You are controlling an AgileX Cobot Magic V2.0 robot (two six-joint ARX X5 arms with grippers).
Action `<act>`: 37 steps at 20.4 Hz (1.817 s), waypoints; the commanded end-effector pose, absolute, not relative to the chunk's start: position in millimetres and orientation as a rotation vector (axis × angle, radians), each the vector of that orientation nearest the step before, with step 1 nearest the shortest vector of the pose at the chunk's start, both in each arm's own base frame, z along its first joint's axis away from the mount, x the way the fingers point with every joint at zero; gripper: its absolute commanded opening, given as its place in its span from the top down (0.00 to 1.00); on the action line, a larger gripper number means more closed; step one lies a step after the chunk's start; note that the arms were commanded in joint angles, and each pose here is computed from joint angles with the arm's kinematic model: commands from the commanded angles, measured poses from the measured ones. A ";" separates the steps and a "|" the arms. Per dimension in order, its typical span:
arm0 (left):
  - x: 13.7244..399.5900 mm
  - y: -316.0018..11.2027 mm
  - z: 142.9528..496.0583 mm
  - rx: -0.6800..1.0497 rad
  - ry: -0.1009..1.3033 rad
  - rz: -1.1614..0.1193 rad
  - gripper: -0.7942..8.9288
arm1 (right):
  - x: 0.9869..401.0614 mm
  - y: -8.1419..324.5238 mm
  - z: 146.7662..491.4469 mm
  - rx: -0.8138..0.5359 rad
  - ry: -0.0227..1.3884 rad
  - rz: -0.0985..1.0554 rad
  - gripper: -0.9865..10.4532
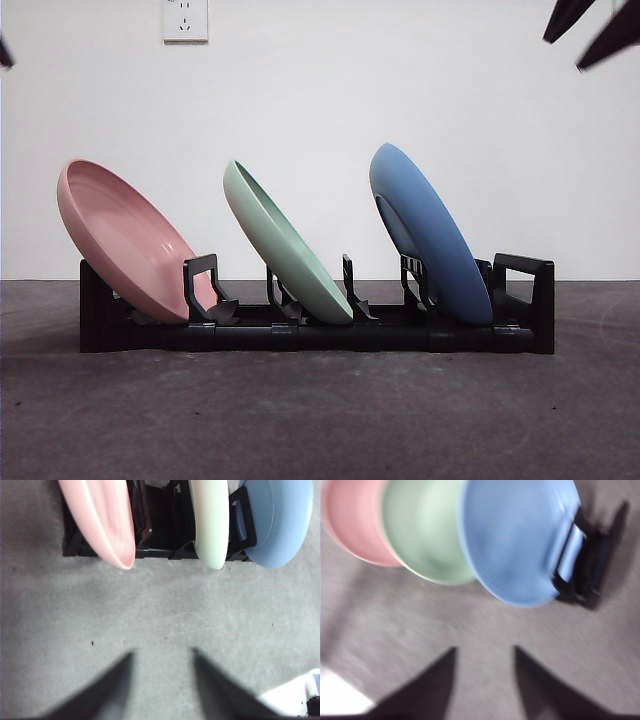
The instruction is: Place the plate
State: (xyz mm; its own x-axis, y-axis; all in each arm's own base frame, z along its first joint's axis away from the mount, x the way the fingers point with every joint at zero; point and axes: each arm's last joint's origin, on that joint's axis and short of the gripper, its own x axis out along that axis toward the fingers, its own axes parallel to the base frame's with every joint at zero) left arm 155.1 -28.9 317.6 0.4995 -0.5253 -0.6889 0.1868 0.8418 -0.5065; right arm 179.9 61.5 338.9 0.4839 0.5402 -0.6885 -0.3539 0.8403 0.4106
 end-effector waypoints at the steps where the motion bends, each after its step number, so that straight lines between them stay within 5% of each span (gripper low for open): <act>1: 157.2 -29.7 329.0 -0.369 0.906 -0.470 0.63 | 185.8 69.2 344.3 0.172 0.944 0.541 0.69; 11: 157.7 -29.7 329.9 -0.368 0.893 -0.471 0.63 | 246.9 122.4 363.4 0.082 0.942 0.594 0.69; 20: 157.8 -29.7 330.0 -0.367 0.892 -0.472 0.63 | 307.1 163.1 330.0 0.066 0.947 0.626 0.69; 31: 158.0 -29.7 330.0 -0.367 0.891 -0.471 0.63 | 321.9 175.4 306.4 0.049 0.988 0.632 0.90; 37: 157.9 -29.7 330.0 -0.367 0.892 -0.471 0.63 | 321.1 175.0 322.6 0.050 0.978 0.635 0.90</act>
